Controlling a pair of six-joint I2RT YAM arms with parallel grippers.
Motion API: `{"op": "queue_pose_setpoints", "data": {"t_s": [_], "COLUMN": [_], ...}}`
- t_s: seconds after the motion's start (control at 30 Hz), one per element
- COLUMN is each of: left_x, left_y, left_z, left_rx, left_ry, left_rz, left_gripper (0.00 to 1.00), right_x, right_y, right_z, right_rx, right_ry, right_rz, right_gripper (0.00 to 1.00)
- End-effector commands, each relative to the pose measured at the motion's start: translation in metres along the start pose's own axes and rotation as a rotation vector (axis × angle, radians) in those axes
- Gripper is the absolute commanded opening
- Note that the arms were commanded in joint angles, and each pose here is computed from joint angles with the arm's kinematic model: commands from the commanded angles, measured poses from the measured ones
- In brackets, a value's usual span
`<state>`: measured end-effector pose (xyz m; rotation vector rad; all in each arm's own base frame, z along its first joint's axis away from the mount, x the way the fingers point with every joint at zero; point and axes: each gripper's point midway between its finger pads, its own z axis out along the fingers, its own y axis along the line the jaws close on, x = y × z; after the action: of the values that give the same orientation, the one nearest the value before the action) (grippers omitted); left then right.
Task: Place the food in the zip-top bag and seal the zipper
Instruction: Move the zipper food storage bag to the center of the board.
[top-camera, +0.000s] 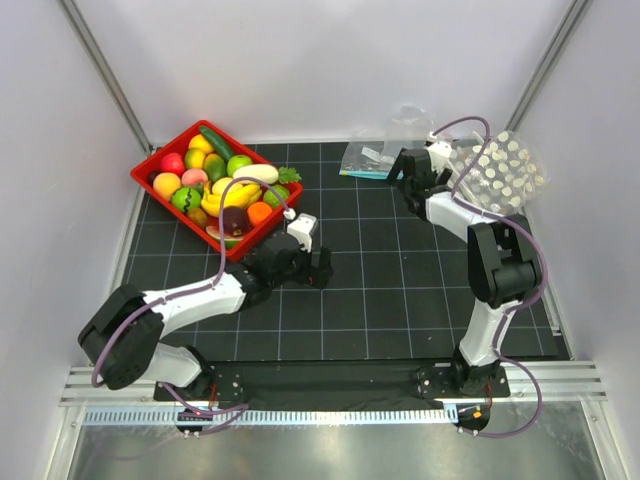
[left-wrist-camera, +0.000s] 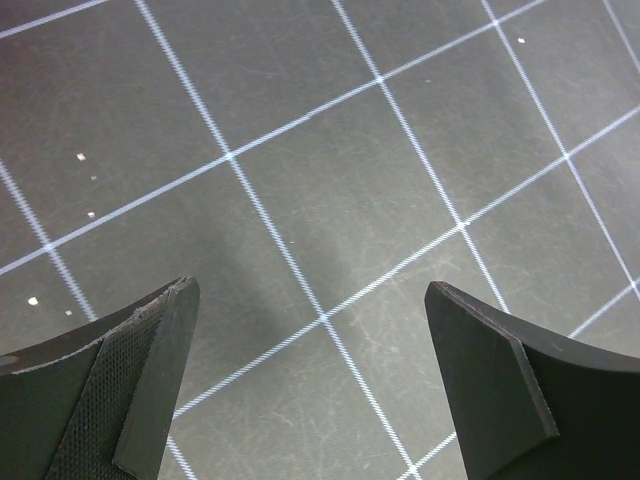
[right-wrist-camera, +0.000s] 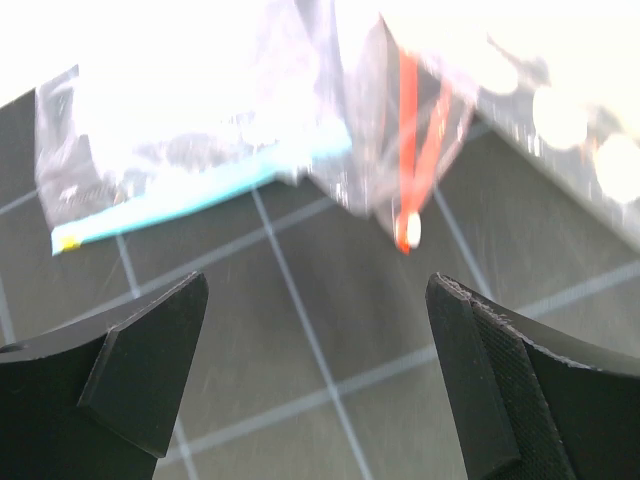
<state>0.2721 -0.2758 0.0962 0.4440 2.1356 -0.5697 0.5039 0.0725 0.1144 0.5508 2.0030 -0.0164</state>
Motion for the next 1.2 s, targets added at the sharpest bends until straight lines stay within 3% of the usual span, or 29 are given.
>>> {"op": "queue_pose_setpoints", "data": {"t_s": [0.0, 0.17, 0.37, 0.43, 0.53, 0.63, 0.8, 0.93, 1.0, 1.17], "left_x": [-0.02, -0.019, -0.02, -0.02, -0.02, -0.02, -0.02, -0.022, -0.023, -0.024], "left_y": [-0.012, -0.013, -0.012, -0.011, -0.01, -0.007, -0.005, -0.001, 0.003, 0.011], "left_z": [-0.003, -0.004, -0.003, -0.003, -0.003, -0.003, -0.002, -0.004, -0.005, -0.008], "left_rx": [0.042, 0.042, 0.034, 0.027, 0.021, 0.005, -0.007, -0.029, -0.05, -0.09], "left_ry": [-0.073, -0.075, -0.076, -0.077, -0.079, -0.078, -0.077, -0.084, -0.093, -0.104], "left_rz": [0.024, 0.029, 0.032, 0.034, 0.037, 0.038, 0.041, 0.044, 0.044, 0.041], "left_gripper": [1.0, 1.0, 1.0, 1.0, 1.0, 1.0, 1.0, 1.0, 1.0, 1.0], "right_x": [-0.041, -0.045, -0.046, -0.049, -0.059, -0.061, -0.053, -0.016, -0.02, 0.006], "right_y": [0.009, 0.004, -0.014, -0.015, -0.005, 0.016, 0.036, 0.045, 0.041, 0.015], "right_z": [0.013, 0.037, 0.06, 0.068, 0.066, 0.039, -0.017, -0.072, -0.097, -0.13], "right_rx": [0.02, 0.085, 0.148, 0.136, 0.091, -0.001, -0.008, -0.077, -0.075, -0.116], "right_ry": [-0.129, -0.137, -0.171, -0.181, -0.199, -0.246, -0.299, -0.29, -0.316, -0.237], "right_rz": [-0.052, -0.1, -0.094, -0.091, -0.115, -0.162, -0.192, -0.231, -0.215, -0.195], "right_gripper": [1.0, 0.99, 0.9, 0.61, 0.01, 0.01, 0.01, 0.01, 0.01, 0.01]}}
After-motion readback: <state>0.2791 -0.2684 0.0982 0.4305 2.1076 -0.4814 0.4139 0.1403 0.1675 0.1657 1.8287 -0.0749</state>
